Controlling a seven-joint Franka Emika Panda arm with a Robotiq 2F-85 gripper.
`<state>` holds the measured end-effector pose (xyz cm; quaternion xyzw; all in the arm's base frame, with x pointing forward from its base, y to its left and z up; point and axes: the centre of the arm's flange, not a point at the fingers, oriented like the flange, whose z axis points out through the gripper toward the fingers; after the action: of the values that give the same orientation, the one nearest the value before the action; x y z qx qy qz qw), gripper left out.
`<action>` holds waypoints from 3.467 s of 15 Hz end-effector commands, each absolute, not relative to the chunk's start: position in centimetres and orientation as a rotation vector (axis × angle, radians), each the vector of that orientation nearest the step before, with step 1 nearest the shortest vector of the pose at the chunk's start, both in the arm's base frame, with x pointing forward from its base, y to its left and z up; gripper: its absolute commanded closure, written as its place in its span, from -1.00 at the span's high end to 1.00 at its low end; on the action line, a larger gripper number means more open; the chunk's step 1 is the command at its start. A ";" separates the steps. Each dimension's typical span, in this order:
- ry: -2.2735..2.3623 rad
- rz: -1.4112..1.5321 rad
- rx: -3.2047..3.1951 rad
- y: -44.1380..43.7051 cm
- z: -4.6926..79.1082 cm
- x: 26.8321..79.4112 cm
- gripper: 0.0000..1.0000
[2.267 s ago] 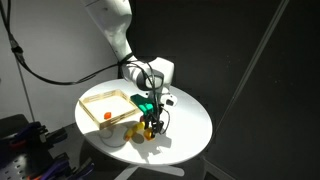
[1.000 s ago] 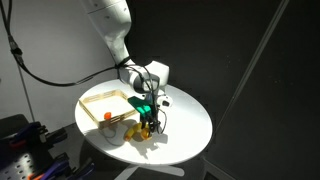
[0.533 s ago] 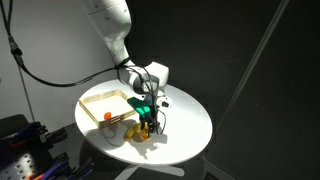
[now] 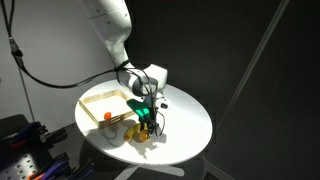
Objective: Put the lemon on the table.
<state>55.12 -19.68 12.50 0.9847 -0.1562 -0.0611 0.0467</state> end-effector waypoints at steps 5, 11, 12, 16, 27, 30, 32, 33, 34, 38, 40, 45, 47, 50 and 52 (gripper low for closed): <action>-0.463 -0.132 3.024 -20.6 11.4 56.7 -0.20; -0.476 -0.148 3.020 -21.1 10.2 57.1 -0.20; -0.476 -0.152 3.019 -21.2 10.0 57.1 -0.20; -0.476 -0.161 3.016 -21.3 9.6 57.1 0.81; -0.469 -0.220 2.984 -20.4 11.3 55.5 1.00; -0.453 -0.230 2.985 -19.8 12.0 55.2 1.00; -0.443 -0.241 2.986 -19.1 12.5 55.0 1.00; -0.438 -0.251 2.985 -18.8 12.8 54.9 1.00; -0.430 -0.264 2.985 -18.3 13.1 54.8 1.00; -0.379 -0.297 2.985 -16.2 14.3 54.5 1.00; -0.335 -0.321 2.986 -15.1 14.8 54.4 1.00; -0.228 -0.359 2.987 -12.5 16.2 53.7 1.00; -0.189 -0.349 2.991 -11.5 16.8 53.5 1.00; -0.140 -0.328 3.010 -10.0 17.8 53.0 1.00; -0.101 -0.303 3.026 -8.8 18.5 52.5 1.00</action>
<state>54.17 -10.22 16.33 0.9907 -0.0603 -0.1098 0.0538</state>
